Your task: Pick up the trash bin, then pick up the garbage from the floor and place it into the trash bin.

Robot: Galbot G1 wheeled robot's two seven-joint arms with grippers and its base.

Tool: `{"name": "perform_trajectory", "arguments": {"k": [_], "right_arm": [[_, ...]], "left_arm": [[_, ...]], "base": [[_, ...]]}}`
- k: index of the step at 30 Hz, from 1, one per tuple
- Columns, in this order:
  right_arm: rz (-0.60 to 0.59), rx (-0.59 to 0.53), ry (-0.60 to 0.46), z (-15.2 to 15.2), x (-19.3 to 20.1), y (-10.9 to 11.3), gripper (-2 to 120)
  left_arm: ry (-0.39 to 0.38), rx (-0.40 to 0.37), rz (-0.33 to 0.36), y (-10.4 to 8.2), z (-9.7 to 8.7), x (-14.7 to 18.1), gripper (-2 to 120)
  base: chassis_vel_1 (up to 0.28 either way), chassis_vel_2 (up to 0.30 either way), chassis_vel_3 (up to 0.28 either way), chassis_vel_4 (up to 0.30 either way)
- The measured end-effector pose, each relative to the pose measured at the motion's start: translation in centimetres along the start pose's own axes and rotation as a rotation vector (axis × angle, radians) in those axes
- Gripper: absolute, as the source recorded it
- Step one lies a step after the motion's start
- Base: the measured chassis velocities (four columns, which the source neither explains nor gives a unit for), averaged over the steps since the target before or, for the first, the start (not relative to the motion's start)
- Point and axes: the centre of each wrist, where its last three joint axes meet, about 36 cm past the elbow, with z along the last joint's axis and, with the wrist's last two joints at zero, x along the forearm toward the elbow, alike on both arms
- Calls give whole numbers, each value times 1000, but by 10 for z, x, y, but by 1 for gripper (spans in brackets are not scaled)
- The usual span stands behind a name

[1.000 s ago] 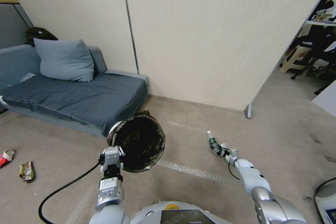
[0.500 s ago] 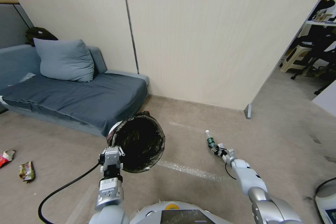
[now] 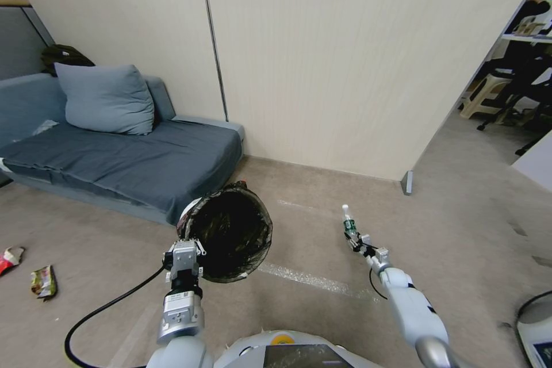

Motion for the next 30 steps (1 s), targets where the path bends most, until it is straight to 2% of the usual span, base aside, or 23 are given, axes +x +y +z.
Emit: {"name": "perform_trajectory", "arguments": {"k": [1,2,3,5,6,9,10,13,14,16,18,19,23,24,27,30], "right_arm": [[-30,12,-44,-17,7,11,37],[-30,12,-44,-17,7,11,37],[-55,19,-78,-31,12,19,37],[-125,46,-167,-67,21,38,37],[-125,46,-167,-67,21,38,37],[-222,75,-272,-113,31,60,37],[-222,75,-272,-113,31,60,37],[-344,85,-346,-145,42,78,37],[-344,85,-346,-145,42,78,37],[-457,107,-383,-166,47,87,37],[-485,116,-389,-171,48,90,37],[-545,131,-395,-180,51,98,37],[-620,120,-373,-181,59,119,37],[-648,113,-359,-177,61,129,37],[-673,103,-334,-168,61,138,37],[-697,76,-287,-146,60,155,37]], "left_arm": [[1,3,3,0,0,0,0],[1,3,3,0,0,0,0],[4,4,6,-1,1,0,0],[13,10,20,-4,4,0,0],[13,10,20,-4,4,0,0],[23,16,38,-9,7,0,0],[23,16,38,-9,7,0,0],[33,22,58,-14,11,0,0],[33,22,58,-14,11,0,0],[37,28,73,-18,12,1,0],[37,31,77,-19,12,1,0],[37,37,84,-21,11,2,0],[36,41,89,-23,11,2,0],[37,43,92,-24,10,3,0],[37,46,96,-25,10,3,0],[37,52,100,-26,8,5,0]], "base": [[0,0,0,0],[0,0,0,0],[0,0,0,0],[0,0,0,0],[0,0,0,0],[0,0,0,0],[0,0,0,0],[0,0,0,0],[0,0,0,0],[0,0,0,0],[0,0,0,0],[0,0,0,0],[0,0,0,0],[0,0,0,0],[0,0,0,0],[0,0,0,0]]}}
